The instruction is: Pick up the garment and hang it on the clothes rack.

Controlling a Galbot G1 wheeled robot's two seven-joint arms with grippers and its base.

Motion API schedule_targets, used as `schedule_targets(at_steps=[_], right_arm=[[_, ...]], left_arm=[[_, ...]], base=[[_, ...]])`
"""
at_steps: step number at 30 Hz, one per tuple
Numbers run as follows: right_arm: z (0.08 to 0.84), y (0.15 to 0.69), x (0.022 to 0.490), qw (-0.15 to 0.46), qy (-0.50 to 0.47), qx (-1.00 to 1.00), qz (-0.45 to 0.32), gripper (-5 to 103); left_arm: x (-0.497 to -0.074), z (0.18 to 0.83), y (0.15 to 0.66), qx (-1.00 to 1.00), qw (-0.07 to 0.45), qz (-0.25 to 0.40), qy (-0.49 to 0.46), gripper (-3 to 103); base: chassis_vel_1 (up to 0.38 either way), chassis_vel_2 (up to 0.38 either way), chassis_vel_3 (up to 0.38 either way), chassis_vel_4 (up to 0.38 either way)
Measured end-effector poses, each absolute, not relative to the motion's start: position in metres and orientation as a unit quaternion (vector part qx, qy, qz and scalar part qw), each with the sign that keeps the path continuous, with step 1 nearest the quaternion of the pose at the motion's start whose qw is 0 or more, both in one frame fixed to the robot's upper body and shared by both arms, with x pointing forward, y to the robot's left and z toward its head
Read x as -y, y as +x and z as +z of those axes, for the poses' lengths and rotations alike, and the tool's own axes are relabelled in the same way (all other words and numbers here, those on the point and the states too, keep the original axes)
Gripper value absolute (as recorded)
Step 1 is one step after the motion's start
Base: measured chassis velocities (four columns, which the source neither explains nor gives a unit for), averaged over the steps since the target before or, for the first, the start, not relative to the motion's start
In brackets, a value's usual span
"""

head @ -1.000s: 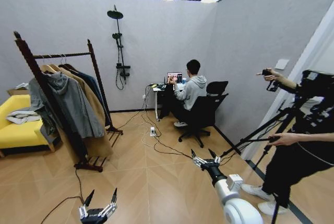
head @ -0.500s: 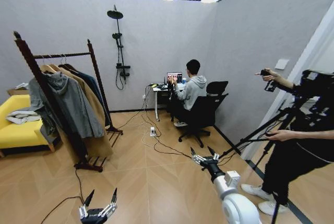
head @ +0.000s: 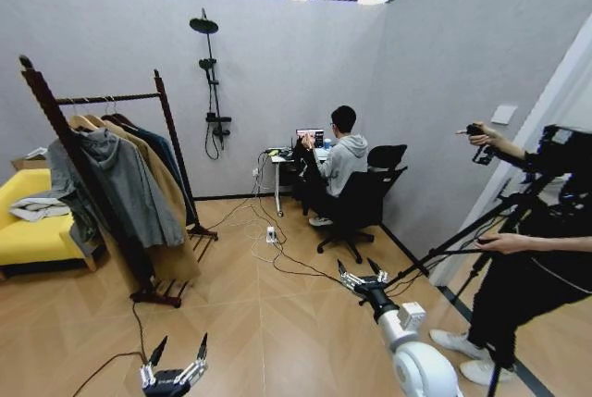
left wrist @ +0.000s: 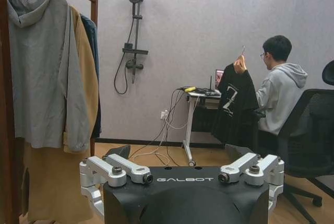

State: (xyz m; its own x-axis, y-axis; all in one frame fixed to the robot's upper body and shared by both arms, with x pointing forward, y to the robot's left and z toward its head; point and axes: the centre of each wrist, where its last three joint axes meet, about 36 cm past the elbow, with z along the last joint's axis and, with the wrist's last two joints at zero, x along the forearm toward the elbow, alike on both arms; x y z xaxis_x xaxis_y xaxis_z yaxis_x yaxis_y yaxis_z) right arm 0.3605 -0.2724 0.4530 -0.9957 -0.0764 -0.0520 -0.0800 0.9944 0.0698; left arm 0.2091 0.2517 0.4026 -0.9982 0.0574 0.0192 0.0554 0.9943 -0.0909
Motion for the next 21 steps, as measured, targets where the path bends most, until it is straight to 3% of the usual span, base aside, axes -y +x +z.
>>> schedule_targets(at_steps=[21], right_arm=[[0.4507,0.3656,0.2708,0.032,-0.057,-0.998,0.019,100]], left_arm=[[-0.2517,0.4026,0.2091,0.999,0.011,0.045,-0.028,100]], base=[[-0.082,0.08,0.092,-0.073]])
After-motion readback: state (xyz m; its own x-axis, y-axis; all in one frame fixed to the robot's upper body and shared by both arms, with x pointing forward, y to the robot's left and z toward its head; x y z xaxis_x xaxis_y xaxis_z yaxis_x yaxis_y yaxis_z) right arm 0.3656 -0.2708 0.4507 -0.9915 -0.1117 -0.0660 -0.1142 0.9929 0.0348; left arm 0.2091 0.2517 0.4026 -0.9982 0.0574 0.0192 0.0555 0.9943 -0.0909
